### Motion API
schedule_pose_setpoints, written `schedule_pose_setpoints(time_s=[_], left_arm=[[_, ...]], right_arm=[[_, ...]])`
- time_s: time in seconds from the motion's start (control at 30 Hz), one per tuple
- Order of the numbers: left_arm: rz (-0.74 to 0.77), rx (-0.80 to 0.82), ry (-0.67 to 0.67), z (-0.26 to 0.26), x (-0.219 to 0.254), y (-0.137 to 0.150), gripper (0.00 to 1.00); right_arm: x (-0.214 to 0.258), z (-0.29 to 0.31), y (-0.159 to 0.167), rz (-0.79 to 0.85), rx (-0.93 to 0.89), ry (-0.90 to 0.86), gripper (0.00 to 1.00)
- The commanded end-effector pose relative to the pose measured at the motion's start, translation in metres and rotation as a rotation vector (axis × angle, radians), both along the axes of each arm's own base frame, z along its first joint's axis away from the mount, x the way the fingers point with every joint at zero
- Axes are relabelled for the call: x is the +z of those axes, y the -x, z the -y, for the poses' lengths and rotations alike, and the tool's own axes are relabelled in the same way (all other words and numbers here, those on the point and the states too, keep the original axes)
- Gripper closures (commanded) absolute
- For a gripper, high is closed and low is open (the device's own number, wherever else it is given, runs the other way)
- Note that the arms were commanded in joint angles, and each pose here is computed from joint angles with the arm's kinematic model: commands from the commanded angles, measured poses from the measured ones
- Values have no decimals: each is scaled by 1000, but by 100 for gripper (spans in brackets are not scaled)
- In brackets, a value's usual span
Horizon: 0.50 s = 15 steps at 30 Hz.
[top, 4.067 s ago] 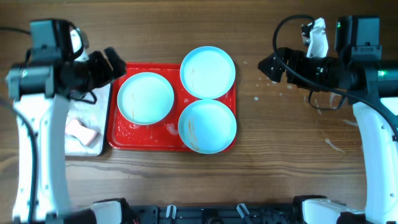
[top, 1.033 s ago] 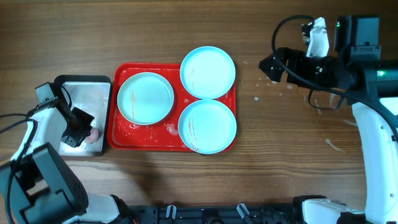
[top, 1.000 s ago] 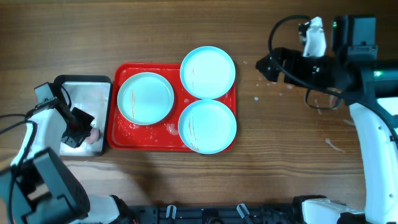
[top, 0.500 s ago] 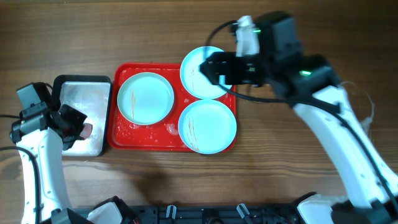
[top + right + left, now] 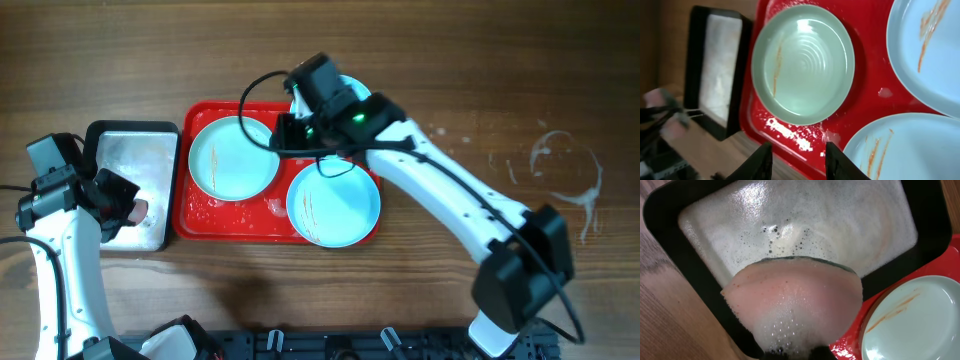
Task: Clean dirty plates on tray and stack at the side
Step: 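Grip the rim of the left plate with the right gripper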
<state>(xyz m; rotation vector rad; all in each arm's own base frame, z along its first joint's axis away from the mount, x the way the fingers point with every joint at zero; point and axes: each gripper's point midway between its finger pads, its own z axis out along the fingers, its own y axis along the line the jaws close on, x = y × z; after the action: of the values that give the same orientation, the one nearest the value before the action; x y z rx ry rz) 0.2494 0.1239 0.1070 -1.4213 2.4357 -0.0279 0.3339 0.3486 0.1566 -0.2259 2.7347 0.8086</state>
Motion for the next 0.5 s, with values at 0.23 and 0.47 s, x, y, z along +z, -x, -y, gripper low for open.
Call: schedule_pose_setpoints(time_s=[0.23,0.47], left_arm=[[15,0,-29,-5,8,-2,96],[14,0,-29,-5,8,-2,96]], right_arm=[[-96,-12,-12,-61,-88,162,49],[-115,-11,-32,3,-140,196,45]])
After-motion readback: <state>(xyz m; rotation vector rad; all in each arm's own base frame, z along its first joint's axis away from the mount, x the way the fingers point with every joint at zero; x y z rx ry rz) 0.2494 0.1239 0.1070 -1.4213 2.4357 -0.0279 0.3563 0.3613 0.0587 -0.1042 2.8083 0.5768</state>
